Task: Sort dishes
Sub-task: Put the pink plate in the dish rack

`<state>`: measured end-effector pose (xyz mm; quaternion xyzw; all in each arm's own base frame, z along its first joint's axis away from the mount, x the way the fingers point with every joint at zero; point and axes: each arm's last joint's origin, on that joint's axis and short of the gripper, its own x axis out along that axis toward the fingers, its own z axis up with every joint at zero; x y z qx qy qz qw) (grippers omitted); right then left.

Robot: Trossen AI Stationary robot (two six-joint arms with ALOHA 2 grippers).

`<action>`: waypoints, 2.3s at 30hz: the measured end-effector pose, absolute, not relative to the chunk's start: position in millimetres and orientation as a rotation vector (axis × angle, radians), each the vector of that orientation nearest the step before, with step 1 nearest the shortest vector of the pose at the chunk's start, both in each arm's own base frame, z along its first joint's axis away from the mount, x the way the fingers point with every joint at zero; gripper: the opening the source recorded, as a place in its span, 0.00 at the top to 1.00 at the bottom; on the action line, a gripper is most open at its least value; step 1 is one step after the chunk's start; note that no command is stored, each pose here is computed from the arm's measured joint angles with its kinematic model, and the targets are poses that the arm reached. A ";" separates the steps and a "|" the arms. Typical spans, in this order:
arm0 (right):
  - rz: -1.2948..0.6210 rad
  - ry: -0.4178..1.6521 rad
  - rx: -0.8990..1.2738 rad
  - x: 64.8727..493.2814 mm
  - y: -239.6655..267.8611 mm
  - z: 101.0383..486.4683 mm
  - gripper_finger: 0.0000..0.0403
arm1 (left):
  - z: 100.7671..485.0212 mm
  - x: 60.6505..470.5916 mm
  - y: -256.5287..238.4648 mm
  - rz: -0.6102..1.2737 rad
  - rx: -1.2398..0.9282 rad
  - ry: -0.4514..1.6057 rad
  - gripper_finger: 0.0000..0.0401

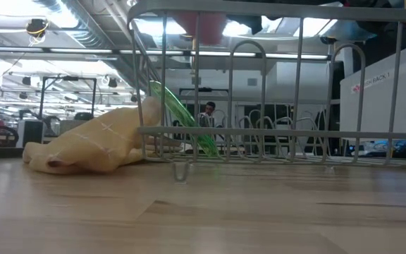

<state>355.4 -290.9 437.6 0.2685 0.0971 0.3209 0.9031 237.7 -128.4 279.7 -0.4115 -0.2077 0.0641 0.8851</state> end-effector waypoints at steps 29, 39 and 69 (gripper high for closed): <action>0.639 0.202 0.570 339.3 -307.3 435.8 0.65 | 206.9 270.9 -132.2 0.440 -1.277 -0.505 1.00; 0.634 0.221 0.581 338.6 -306.4 426.6 0.65 | 202.8 271.9 -132.9 0.450 -1.249 -0.471 0.94; 0.584 0.231 0.595 338.8 -306.4 421.9 0.65 | 203.9 271.1 -131.9 0.495 -1.071 -0.410 0.72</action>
